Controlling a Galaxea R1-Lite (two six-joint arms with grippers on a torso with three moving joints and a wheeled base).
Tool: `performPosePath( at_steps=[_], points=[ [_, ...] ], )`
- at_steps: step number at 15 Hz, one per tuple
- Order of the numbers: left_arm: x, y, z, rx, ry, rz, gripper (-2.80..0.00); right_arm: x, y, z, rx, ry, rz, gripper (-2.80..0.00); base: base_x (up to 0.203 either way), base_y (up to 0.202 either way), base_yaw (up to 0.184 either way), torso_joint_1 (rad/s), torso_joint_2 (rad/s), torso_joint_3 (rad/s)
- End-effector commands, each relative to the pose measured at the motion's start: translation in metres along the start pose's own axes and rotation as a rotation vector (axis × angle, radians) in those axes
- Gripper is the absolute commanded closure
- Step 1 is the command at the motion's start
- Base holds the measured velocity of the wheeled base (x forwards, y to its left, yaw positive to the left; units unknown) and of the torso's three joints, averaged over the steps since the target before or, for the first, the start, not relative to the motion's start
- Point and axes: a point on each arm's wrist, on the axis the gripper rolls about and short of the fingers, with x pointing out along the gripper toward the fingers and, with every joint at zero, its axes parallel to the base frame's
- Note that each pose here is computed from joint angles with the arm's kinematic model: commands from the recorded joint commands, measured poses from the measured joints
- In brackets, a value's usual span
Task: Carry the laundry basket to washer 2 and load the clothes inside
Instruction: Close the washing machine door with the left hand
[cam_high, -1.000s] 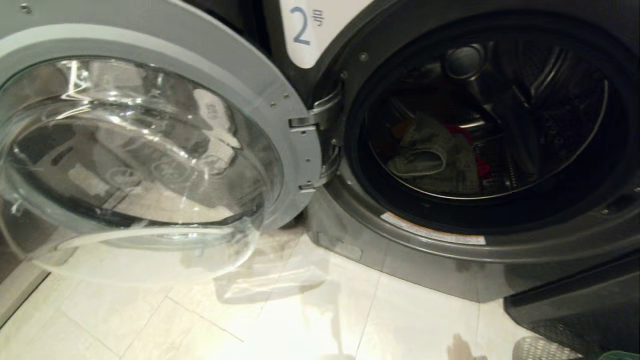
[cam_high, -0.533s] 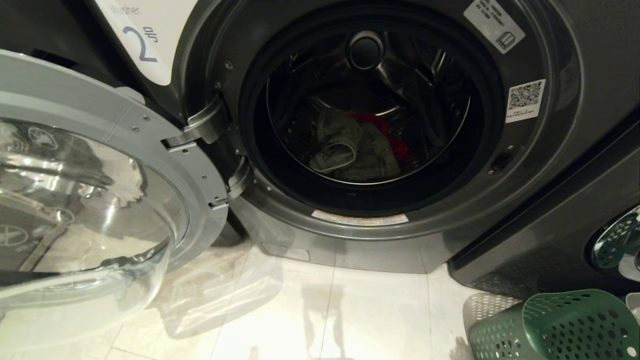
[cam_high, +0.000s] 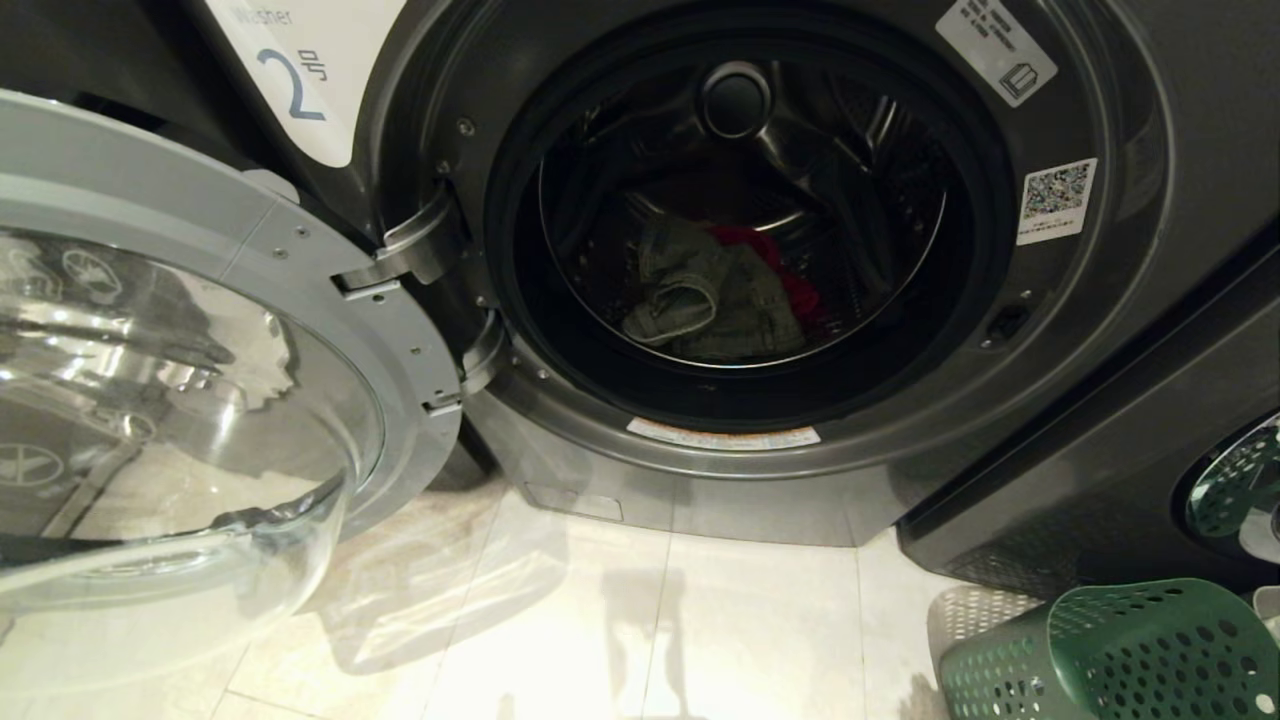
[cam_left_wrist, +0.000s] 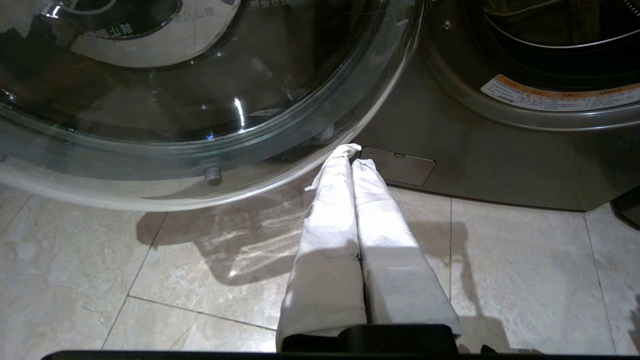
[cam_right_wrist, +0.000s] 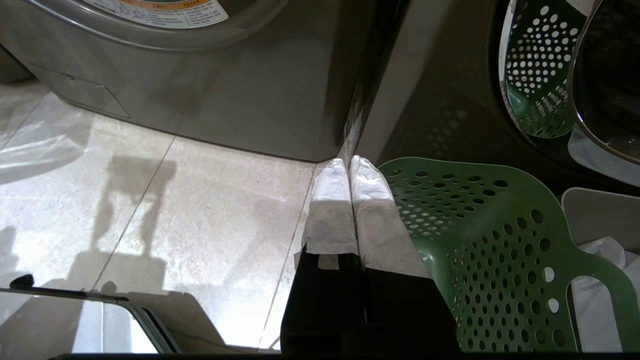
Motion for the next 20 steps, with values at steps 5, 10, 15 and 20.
performPosePath(
  at_steps=[5, 10, 15, 20],
  points=[
    [0.002, 0.0002, -0.0113, 0.002, 0.039, 0.002, 0.0, 0.0001, 0.0, 0.0001, -0.002, 0.001, 0.001, 0.0, 0.0, 0.0, 0.0, 0.001, 0.0, 0.006],
    [0.002, 0.0002, -0.0113, 0.002, 0.038, 0.002, 0.0, 0.0001, 0.0, 0.0001, -0.004, 0.001, 0.001, 0.0, 0.0, 0.0, 0.0, 0.001, 0.0, 0.168],
    [0.0021, 0.0002, -0.0114, 0.002, 0.041, 0.002, 0.0, 0.0001, 0.0, -0.0001, -0.001, 0.003, 0.001, 0.0, 0.0, 0.0, 0.0, 0.004, 0.0, 0.201],
    [0.0021, 0.0002, -0.0114, 0.002, 0.041, 0.003, 0.0, 0.0001, 0.0, 0.0001, 0.001, 0.001, 0.0, 0.0, 0.0, 0.0, 0.0, 0.001, 0.0, 0.204]
  ],
)
